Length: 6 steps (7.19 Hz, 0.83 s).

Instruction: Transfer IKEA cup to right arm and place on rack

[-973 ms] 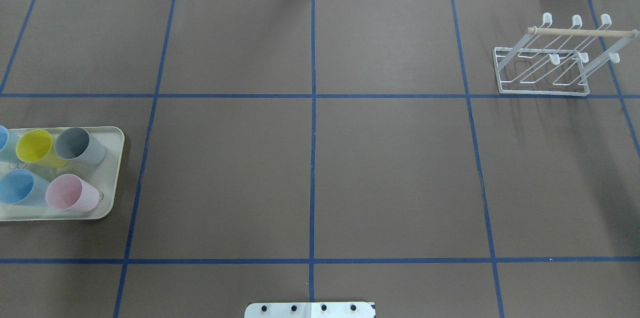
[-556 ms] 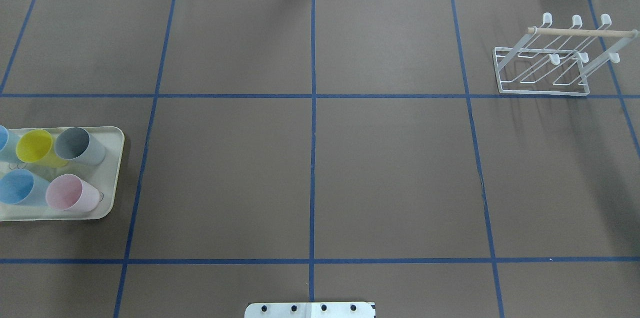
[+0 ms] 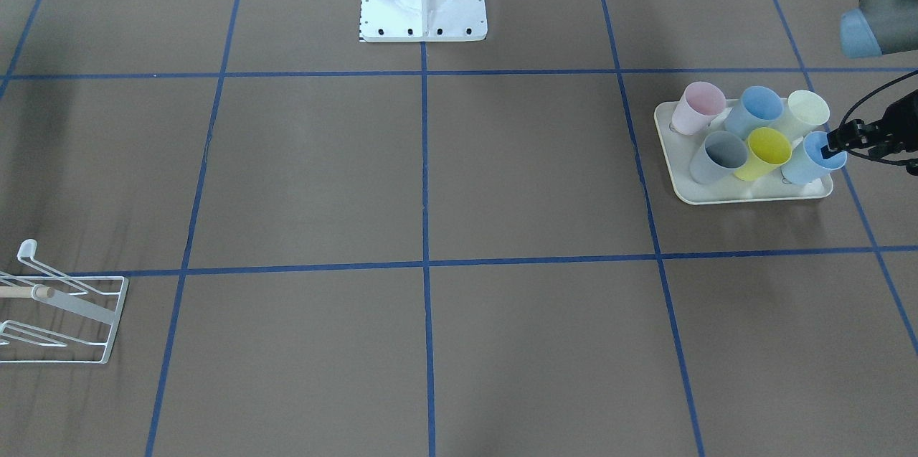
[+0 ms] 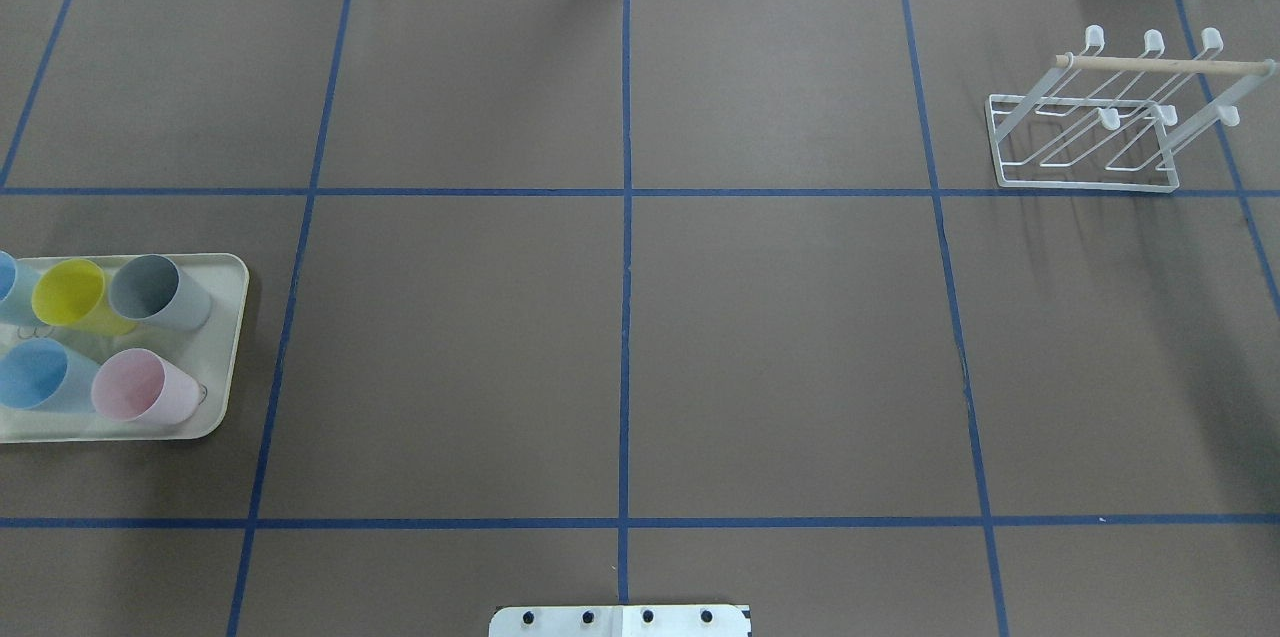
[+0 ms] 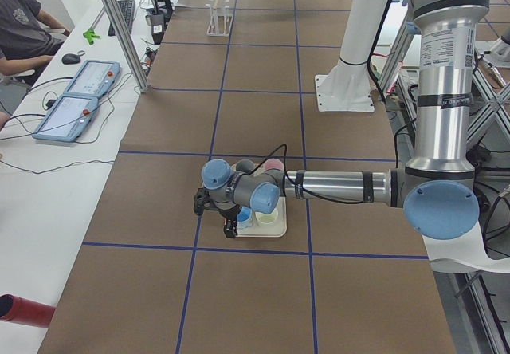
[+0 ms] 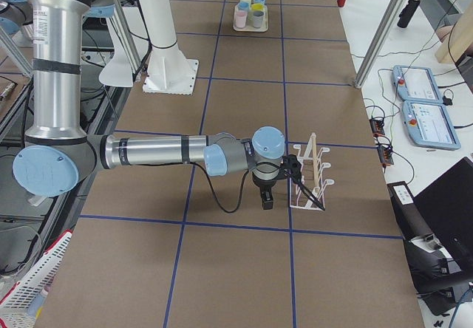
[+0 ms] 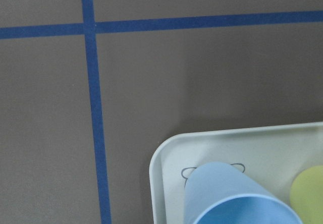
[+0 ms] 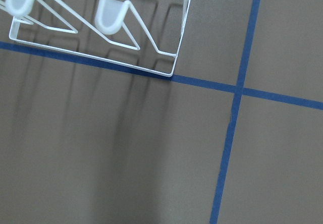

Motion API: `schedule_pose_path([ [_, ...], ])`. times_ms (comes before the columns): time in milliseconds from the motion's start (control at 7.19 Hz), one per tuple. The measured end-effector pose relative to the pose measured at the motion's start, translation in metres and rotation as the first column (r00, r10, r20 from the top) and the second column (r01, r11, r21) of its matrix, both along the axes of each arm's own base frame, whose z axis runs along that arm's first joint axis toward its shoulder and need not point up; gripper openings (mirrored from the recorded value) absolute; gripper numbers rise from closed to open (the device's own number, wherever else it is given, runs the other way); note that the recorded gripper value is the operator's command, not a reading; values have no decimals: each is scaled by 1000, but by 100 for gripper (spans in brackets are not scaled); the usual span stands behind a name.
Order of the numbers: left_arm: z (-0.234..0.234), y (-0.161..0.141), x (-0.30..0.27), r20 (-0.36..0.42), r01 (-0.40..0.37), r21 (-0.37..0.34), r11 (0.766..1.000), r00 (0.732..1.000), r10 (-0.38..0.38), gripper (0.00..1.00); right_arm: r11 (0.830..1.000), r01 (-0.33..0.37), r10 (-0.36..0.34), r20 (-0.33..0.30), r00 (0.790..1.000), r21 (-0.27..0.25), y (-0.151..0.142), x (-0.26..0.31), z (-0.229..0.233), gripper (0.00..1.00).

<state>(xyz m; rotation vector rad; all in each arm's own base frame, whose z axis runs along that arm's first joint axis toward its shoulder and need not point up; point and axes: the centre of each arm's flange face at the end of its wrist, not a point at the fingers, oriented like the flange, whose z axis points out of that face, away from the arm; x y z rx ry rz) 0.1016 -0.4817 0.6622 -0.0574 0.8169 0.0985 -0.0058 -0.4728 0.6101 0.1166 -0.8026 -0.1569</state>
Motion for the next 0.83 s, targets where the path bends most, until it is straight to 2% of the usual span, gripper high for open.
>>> schedule_pose_path([
  [417, 2, 2, 1, 1, -4, -4, 1000, 1000, 4, 23, 1000, 7, -7, 0, 1000, -1, 0, -4, 0, 100],
  [556, 2, 2, 2, 1, -5, -4, 1000, 1000, 5, 5, 1000, 8, -8, 0, 1000, -1, 0, -5, 0, 100],
  [695, 2, 2, 2, 0, -5, -4, 1000, 1000, 5, 0, 1000, 10, -10, 0, 1000, 0, 0, -5, -1, 100],
  [834, 1, 3, 2, -1, -4, -2, 1000, 1000, 4, 0, 1000, 11, -11, 1, 1000, 1, 0, -6, -1, 100],
])
